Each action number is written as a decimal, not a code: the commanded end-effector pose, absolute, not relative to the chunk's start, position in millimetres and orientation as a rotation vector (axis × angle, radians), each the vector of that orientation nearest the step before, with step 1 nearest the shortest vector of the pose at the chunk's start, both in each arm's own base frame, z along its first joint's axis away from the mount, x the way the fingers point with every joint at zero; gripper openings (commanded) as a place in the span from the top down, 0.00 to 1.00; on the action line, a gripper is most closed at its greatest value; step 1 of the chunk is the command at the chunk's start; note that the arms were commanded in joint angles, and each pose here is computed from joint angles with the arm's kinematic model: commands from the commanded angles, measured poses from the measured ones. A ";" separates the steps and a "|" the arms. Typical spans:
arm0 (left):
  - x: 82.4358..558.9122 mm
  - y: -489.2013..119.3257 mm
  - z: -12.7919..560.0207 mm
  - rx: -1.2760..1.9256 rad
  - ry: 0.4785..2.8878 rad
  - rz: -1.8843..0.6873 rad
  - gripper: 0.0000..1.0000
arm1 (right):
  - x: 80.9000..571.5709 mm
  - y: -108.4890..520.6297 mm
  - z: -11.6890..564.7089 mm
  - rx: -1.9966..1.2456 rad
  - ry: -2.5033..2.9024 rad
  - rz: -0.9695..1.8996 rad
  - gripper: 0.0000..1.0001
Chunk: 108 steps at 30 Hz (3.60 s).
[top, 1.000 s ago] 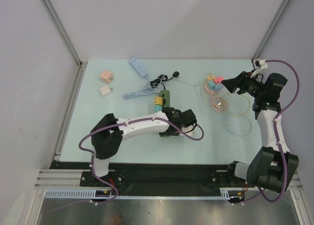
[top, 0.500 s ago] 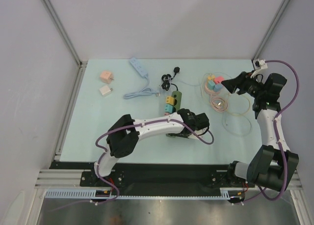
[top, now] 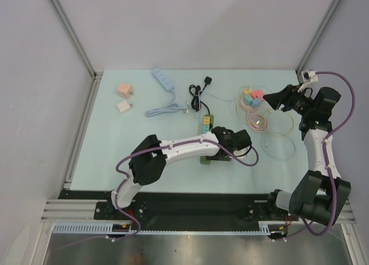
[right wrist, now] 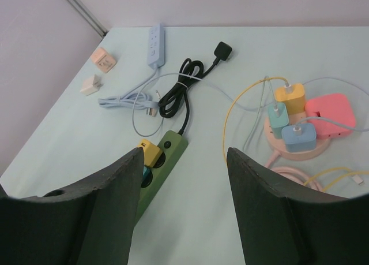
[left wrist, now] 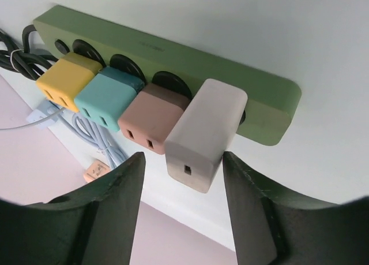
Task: Pull the plug off the socket
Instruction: Move the socket to the center of the board, then remove the plug from the socket.
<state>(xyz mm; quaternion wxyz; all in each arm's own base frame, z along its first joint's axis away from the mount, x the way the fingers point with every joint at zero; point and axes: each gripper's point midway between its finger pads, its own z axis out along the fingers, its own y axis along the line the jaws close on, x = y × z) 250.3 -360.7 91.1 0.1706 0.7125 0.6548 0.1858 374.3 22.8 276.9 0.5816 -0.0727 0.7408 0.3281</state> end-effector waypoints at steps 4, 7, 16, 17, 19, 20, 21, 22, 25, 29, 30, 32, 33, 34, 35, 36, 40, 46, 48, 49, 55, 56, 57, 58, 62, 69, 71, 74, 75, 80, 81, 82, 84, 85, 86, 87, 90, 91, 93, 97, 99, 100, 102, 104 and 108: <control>256.7 -395.0 151.3 1.723 1.837 0.307 0.23 | 372.8 23.0 286.4 -0.197 1.693 0.759 0.36; 250.7 -400.5 185.1 1.579 1.812 0.145 0.10 | 372.8 22.1 287.3 -0.198 1.690 0.752 0.36; 242.7 -365.0 204.5 1.146 1.927 -0.243 0.01 | 374.0 21.4 282.3 -0.194 1.699 0.748 0.35; 247.5 -358.7 197.8 1.031 1.968 -0.313 0.01 | 374.3 21.9 281.8 -0.195 1.700 0.750 0.36; 250.7 -348.2 214.0 0.886 1.970 -0.455 0.00 | 374.9 22.3 280.2 -0.195 1.704 0.749 0.36; 251.0 -344.4 205.8 0.763 2.016 -0.531 0.00 | 375.7 23.2 278.4 -0.194 1.708 0.749 0.36; 252.6 -338.9 214.3 0.673 2.016 -0.596 0.00 | 375.8 24.1 277.0 -0.195 1.711 0.751 0.36; 263.4 -328.1 211.9 0.565 2.056 -0.629 0.00 | 376.2 24.8 276.4 -0.199 1.712 0.750 0.36; 260.3 -328.2 195.8 0.417 2.167 -0.854 0.00 | 377.0 28.9 273.9 -0.205 1.719 0.756 0.36; 258.5 -337.9 180.5 0.314 2.249 -0.928 0.00 | 378.2 32.0 270.2 -0.211 1.727 0.757 0.36; 257.2 -339.6 176.6 0.299 2.275 -0.933 0.00 | 378.7 32.8 269.1 -0.211 1.730 0.760 0.36; 257.4 -346.4 168.3 0.246 2.331 -0.930 0.00 | 378.5 33.3 269.0 -0.213 1.729 0.758 0.36; 255.0 -344.9 161.1 0.225 2.373 -0.903 0.01 | 378.8 33.2 269.1 -0.213 1.729 0.758 0.36; 251.4 -349.1 153.4 0.201 2.410 -0.889 0.00 | 379.0 33.7 268.6 -0.213 1.731 0.760 0.36; 255.3 -350.9 155.1 0.178 2.412 -0.857 0.00 | 379.0 33.6 267.9 -0.210 1.732 0.761 0.36; 255.4 -350.8 150.9 0.159 2.432 -0.822 0.00 | 378.8 34.5 267.5 -0.213 1.733 0.765 0.36; 249.5 -341.2 127.0 0.072 2.558 -0.570 0.00 | 379.2 36.3 266.9 -0.215 1.735 0.768 0.36; 252.8 -358.1 114.4 0.069 2.587 -0.475 0.00 | 379.5 37.2 266.3 -0.216 1.736 0.769 0.36; 251.8 -358.0 104.4 0.068 2.603 -0.408 0.00 | 379.5 37.2 266.3 -0.217 1.736 0.768 0.36; 254.8 -360.0 108.6 0.060 2.595 -0.389 0.01 | 379.5 37.2 266.3 -0.216 1.736 0.769 0.36; 258.1 -360.3 96.8 0.083 2.602 -0.261 0.07 | 379.7 37.7 265.8 -0.217 1.737 0.770 0.35; 258.8 -361.2 95.3 0.084 2.602 -0.253 0.09 | 379.6 37.7 265.8 -0.216 1.738 0.771 0.35; 258.4 -361.1 93.3 0.092 2.607 -0.240 0.10 | 379.3 37.6 266.5 -0.217 1.736 0.768 0.36; 259.9 -363.3 91.3 0.096 2.608 -0.229 0.12 | 379.3 37.8 266.1 -0.217 1.737 0.770 0.35; 259.3 -367.3 89.0 0.118 2.601 -0.190 0.15 | 379.7 37.5 265.5 -0.216 1.739 0.770 0.36; 255.2 -368.7 81.7 0.175 2.598 -0.109 0.20 | 379.3 37.2 266.9 -0.211 1.736 0.771 0.36; 254.2 -367.2 79.5 0.190 2.599 -0.091 0.23 | 379.1 38.0 266.6 -0.209 1.737 0.775 0.36; 254.4 -364.4 77.4 0.209 2.593 -0.069 0.30 | 379.4 38.6 265.5 -0.205 1.738 0.785 0.35; 255.8 -363.4 78.0 0.224 2.584 -0.061 0.39 | 379.3 39.0 265.1 -0.204 1.738 0.791 0.36; 262.8 -361.6 80.5 0.282 2.532 -0.059 0.76 | 379.1 42.1 264.1 -0.193 1.737 0.817 0.35; 266.8 -365.3 82.1 0.306 2.511 -0.080 0.92 | 379.0 44.0 262.0 -0.195 1.740 0.824 0.35; 263.7 -363.6 82.9 0.323 2.515 -0.105 1.00 | 379.1 45.3 261.2 -0.193 1.739 0.830 0.35; 264.3 -366.1 81.1 0.370 2.489 -0.182 1.00 | 378.3 52.6 258.1 -0.191 1.746 0.868 0.36; 260.5 -369.7 96.0 0.385 2.464 -0.272 1.00 | 378.2 55.6 255.8 -0.194 1.744 0.877 0.36; 262.3 -370.8 105.0 0.405 2.428 -0.340 1.00 | 377.8 58.8 253.2 -0.193 1.749 0.892 0.36; 254.8 -359.5 92.1 0.427 2.438 -0.358 1.00 | 377.4 63.8 251.9 -0.186 1.754 0.915 0.36; 259.8 -370.2 135.3 0.427 2.268 -0.648 1.00 | 376.9 83.9 240.4 -0.183 1.778 0.993 0.34; 259.2 -367.6 134.1 0.428 2.228 -0.699 1.00 | 377.0 94.1 235.2 -0.187 1.789 1.027 0.34; 263.9 -358.8 149.4 0.414 2.171 -0.749 1.00 | 375.2 104.8 226.9 -0.177 1.808 1.070 0.32; 269.4 -347.8 155.0 0.402 2.112 -0.773 1.00 | 371.6 128.8 211.3 -0.109 1.846 1.152 0.21; 273.3 -346.1 161.7 0.393 2.077 -0.792 1.00 | 371.1 139.5 199.4 -0.067 1.869 1.170 0.17; 275.1 -346.3 165.8 0.389 2.061 -0.801 1.00 | 370.7 143.1 195.4 -0.053 1.879 1.183 0.17; 280.0 -347.5 174.0 0.384 2.028 -0.817 1.00 | 369.1 156.7 182.8 -0.002 1.923 1.221 0.16; 282.6 -348.5 179.4 0.383 2.007 -0.826 1.00 | 369.9 162.4 171.5 0.079 1.964 1.230 0.17; 289.4 -351.2 184.8 0.370 1.994 -0.845 1.00 | 366.5 172.4 145.7 0.249 2.032 1.249 0.18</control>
